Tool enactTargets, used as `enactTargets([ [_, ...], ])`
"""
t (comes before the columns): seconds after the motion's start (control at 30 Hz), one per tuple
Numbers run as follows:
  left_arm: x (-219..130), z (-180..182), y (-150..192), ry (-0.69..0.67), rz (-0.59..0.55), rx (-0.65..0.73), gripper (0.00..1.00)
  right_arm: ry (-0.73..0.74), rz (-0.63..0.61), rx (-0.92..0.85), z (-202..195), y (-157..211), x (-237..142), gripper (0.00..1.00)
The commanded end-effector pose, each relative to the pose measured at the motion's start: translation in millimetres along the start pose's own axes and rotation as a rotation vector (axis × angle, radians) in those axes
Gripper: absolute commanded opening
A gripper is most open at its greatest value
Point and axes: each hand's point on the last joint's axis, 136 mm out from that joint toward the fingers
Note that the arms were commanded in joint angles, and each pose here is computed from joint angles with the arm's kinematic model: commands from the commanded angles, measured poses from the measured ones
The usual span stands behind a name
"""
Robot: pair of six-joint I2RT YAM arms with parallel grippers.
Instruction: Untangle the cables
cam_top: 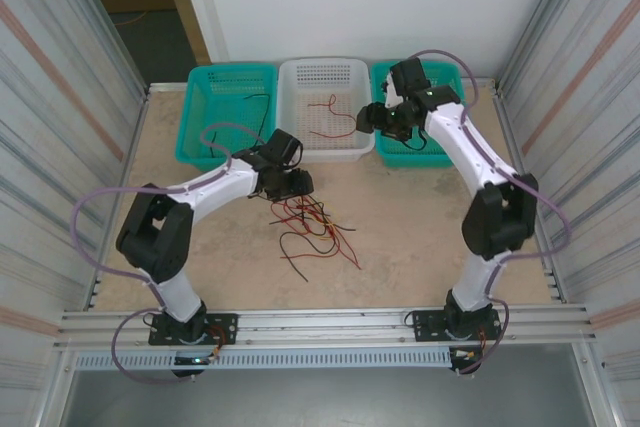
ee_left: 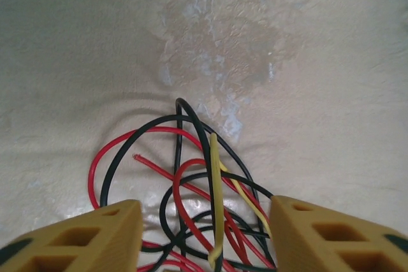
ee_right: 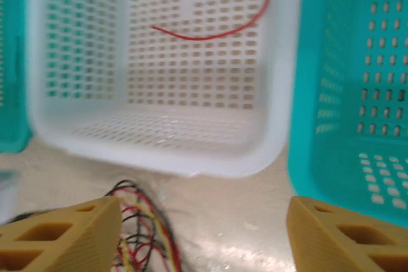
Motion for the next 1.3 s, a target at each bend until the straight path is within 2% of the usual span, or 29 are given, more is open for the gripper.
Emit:
enactTargets([
  [0.0, -1, -12, -15, 0.017, -0.033, 0.015, 0.47, -0.005, 0.054, -0.052, 8, 41, -17, 0.61],
  [0.1, -2, -16, -22, 0.020, -0.051, 0.020, 0.37, -0.065, 0.142, -0.093, 25, 90, -13, 0.59],
  [0.23, -2, -18, -23, 0.029, -0.049, 0.022, 0.22, -0.128, 0.321, -0.163, 45, 166, 2, 0.66],
  [0.37, -3, -15, -17, 0.027, -0.032, 0.017, 0.21, -0.124, 0.399, -0.203, 51, 207, 20, 0.72],
  [0.47, -6, -13, -13, 0.026, -0.031, 0.009, 0.28, -0.066, 0.417, -0.185, 42, 210, 41, 0.64],
  [0.6, -15, -11, -10, 0.029, -0.044, 0.009, 0.43, -0.033, 0.413, -0.188, 38, 204, 61, 0.51],
  [0.73, -27, -16, -7, 0.049, -0.059, 0.012, 0.48, 0.013, 0.381, -0.207, 35, 193, 77, 0.44],
  [0.87, -42, -28, -10, 0.086, -0.101, 0.021, 0.44, 0.022, 0.357, -0.217, 38, 187, 80, 0.20],
  [0.93, -43, -35, -10, 0.112, -0.108, 0.022, 0.44, 0.010, 0.335, -0.240, 46, 187, 72, 0.03],
  [0.97, -41, -37, -10, 0.122, -0.106, 0.022, 0.44, 0.001, 0.320, -0.259, 50, 187, 65, 0.00],
  [1.07, -25, -37, -2, 0.122, -0.064, 0.013, 0.42, -0.027, 0.236, -0.332, 68, 187, 37, 0.00],
  [1.27, -7, -9, 18, 0.055, -0.031, -0.062, 0.42, -0.089, 0.002, -0.410, 105, 167, -33, 0.00],
])
Point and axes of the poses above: each hand's point on the last joint's axis, 136 mm out from that joint toward the fingers, its own x axis out along the fingers, its own z axis along the line the jaws close on, y = z × x, and after that the axes turned 4 degrees about x, right-handed
